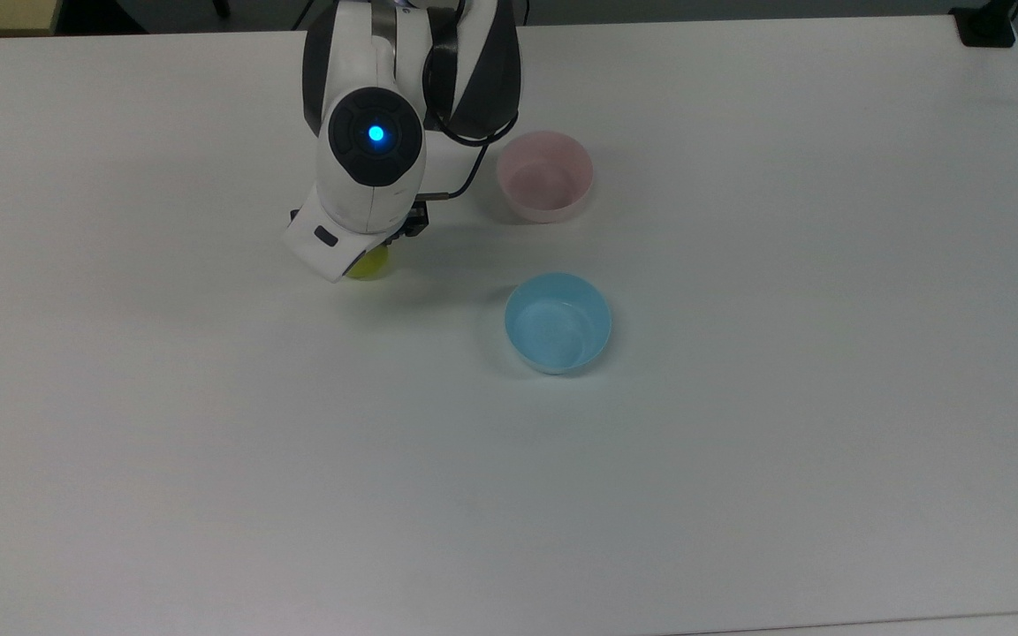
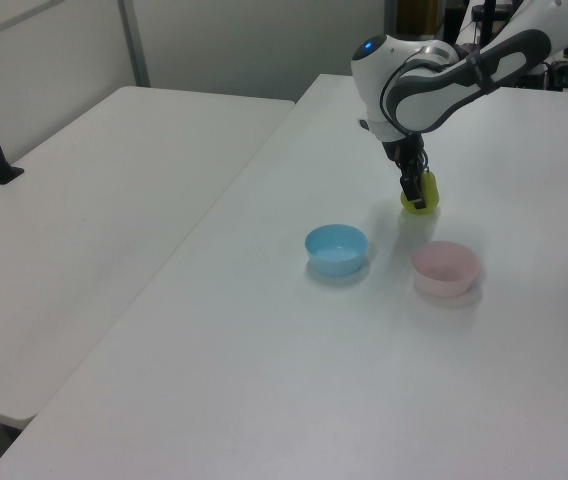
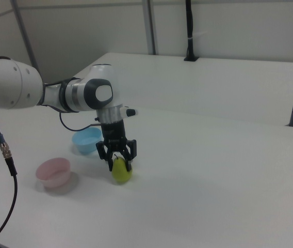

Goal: Place the pear in the bowl
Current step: 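Close the gripper around the pear and lift it, then carry the held pear over the pink bowl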

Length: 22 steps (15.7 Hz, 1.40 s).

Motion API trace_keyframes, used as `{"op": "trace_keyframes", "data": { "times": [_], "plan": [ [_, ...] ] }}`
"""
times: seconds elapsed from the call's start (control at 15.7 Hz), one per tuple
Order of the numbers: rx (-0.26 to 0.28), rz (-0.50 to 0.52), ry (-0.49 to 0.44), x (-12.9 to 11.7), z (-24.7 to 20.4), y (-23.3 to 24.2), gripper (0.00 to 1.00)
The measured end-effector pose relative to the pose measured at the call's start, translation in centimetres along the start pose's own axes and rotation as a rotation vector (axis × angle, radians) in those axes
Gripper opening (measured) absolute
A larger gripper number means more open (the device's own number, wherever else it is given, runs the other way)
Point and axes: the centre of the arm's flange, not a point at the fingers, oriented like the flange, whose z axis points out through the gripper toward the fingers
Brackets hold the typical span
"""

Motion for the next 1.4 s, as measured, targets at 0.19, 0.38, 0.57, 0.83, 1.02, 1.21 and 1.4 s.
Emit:
{"op": "trace_keyframes", "data": {
  "times": [0.19, 0.38, 0.57, 0.83, 1.02, 1.21, 1.4],
  "plan": [
    [-0.001, 0.004, 0.018, -0.3, -1.1, 0.2, 0.67],
    [-0.002, 0.01, 0.056, -1.6, -4.1, 0.7, 0.67],
    [0.028, -0.013, 0.077, -4.3, -8.6, 0.3, 0.67],
    [0.071, -0.095, 0.069, -7.2, -13.4, -4.8, 0.67],
    [0.053, -0.188, 0.04, -7.7, -14.4, -10.5, 0.67],
    [0.034, -0.251, 0.017, -7.9, -14.3, -15.0, 0.67],
    [0.023, -0.274, -0.004, -7.6, -13.4, -17.2, 0.67]
  ]
}}
